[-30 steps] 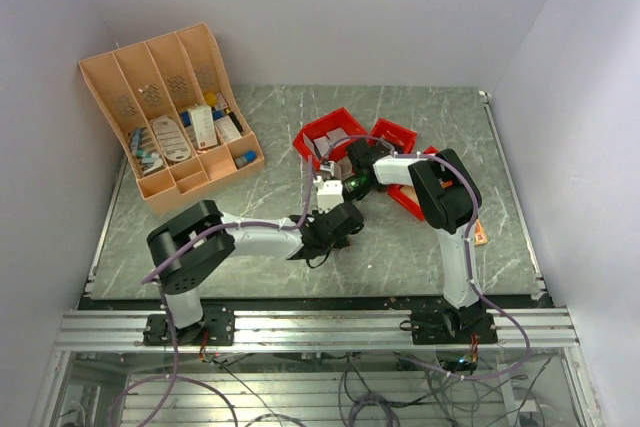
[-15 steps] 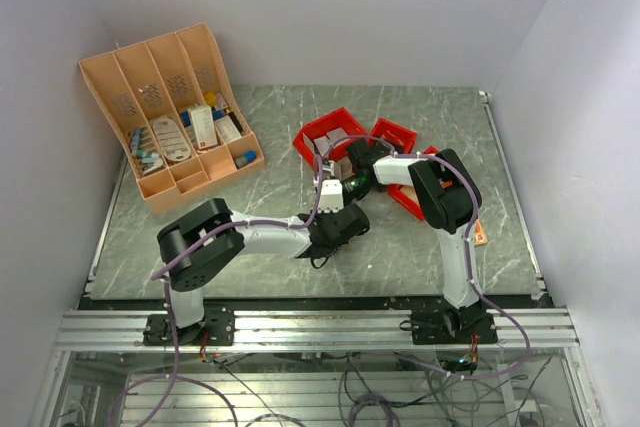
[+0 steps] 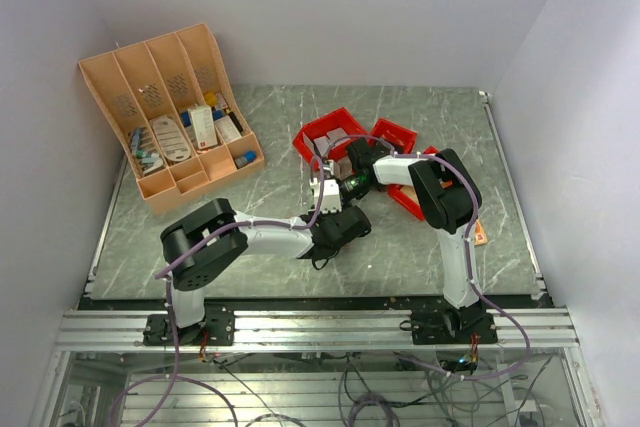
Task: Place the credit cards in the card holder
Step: Insert the credit card into the card holder.
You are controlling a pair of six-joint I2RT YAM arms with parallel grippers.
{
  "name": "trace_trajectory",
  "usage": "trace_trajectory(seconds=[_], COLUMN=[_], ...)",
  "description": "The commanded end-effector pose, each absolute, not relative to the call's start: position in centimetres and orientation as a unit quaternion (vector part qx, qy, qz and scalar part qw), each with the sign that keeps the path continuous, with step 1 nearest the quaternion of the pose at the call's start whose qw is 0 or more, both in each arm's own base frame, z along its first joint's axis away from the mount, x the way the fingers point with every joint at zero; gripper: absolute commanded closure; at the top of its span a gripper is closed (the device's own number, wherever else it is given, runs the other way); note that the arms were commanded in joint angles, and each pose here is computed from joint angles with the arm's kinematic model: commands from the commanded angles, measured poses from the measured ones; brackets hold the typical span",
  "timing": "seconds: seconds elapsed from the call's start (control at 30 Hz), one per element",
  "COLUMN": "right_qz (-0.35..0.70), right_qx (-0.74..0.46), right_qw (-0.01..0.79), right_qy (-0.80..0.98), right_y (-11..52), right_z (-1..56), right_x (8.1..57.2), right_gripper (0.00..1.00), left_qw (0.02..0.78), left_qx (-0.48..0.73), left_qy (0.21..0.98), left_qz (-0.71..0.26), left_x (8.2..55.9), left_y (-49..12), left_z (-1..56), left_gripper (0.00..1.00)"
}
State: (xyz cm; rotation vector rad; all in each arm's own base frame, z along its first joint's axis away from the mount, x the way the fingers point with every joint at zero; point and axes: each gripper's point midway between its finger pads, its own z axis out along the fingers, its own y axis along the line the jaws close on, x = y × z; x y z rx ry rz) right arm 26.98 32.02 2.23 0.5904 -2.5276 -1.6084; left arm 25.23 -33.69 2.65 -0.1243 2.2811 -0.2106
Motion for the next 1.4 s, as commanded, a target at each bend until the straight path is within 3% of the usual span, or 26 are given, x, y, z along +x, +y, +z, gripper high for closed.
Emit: trace_trajectory(seconds=[0.0,0.23,0.83,1.37], right_qz=[-0.495,-0.496,-0.501,-0.509], right_qx=[0.206,0.21,0.227,0.264], right_qw=[0.014,-0.001,-0.042,-0.095], right_qy=[-0.844,-0.843,-0.834,-0.814], right_y=[31.6,31.3,30.6,30.1], right_z=[0.6,1.3,3.5,6.2], right_x=[28.3,29.0,30.1,30.7], right_gripper=[0.66,0.63,0.59,0.59], left_qw=[0.436,0.448,0.451,0.459], left_qx=[-0.073,-0.099,-0.132,-0.038], left_qy=[0.895,0.887,0.88,0.877], left_qz=[-0.058,-0.058,-0.075,-0.134], left_x=[26.2,26.8,27.8,26.7], left_y=[-32.7,-32.0,-30.1,-31.0], left_z=[3.1,3.8,4.7,8.1], left_gripper=[0.58,0.52,0.49,0.45])
